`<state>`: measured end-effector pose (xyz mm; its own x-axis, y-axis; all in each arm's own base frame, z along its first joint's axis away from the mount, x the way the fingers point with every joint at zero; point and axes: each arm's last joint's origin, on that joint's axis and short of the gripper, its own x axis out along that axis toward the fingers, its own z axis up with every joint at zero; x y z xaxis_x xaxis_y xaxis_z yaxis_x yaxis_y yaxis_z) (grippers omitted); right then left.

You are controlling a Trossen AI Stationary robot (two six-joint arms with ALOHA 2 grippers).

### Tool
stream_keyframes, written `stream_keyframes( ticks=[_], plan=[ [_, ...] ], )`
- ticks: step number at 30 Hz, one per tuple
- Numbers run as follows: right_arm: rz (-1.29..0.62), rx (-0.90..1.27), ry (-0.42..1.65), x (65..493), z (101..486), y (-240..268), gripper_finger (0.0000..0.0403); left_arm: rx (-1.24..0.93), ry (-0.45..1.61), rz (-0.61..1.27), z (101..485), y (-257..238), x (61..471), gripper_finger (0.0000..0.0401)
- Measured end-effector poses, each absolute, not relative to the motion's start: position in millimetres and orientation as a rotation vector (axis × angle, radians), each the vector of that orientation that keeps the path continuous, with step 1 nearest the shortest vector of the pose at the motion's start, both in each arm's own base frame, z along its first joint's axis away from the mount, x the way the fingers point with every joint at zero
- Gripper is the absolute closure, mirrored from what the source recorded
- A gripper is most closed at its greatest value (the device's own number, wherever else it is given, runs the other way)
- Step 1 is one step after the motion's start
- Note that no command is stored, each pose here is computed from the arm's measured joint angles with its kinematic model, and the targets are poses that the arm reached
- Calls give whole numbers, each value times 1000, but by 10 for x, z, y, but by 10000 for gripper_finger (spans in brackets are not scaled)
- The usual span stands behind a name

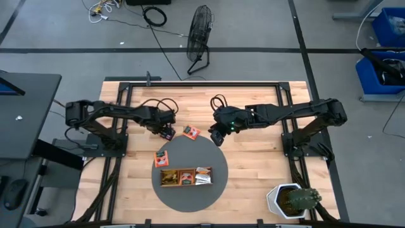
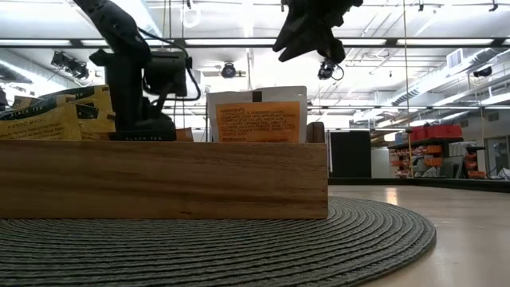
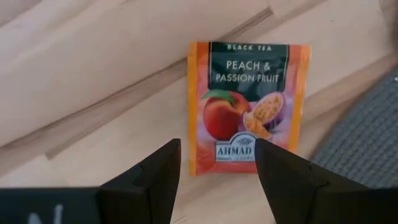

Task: Pick & Place Tea
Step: Put the orange tea bag into the middle section of the wooden organizer

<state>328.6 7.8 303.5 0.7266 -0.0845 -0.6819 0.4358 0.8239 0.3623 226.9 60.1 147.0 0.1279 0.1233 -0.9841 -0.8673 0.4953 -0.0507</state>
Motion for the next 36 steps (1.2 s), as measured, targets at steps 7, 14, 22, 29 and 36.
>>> stream_keyframes(
  ticks=[7, 14, 22, 29, 36],
  plan=[
    [-300, 536, 715, 3280, 3029, 80, 302, -751, 1272, 822, 1375, 608, 2310, 196],
    [-303, 539, 714, 3280, 3029, 79, 302, -705, 1280, 784, 1336, 634, 2338, 243],
    [-325, 548, 706, 3280, 3030, 74, 302, -635, 1285, 746, 1331, 655, 2346, 344],
    [-326, 551, 705, 3280, 3030, 74, 302, -572, 1296, 659, 1423, 638, 2297, 394],
    [-300, 493, 702, 3288, 3038, 74, 302, -575, 1173, 464, 1825, 566, 2166, 397]
  ],
)
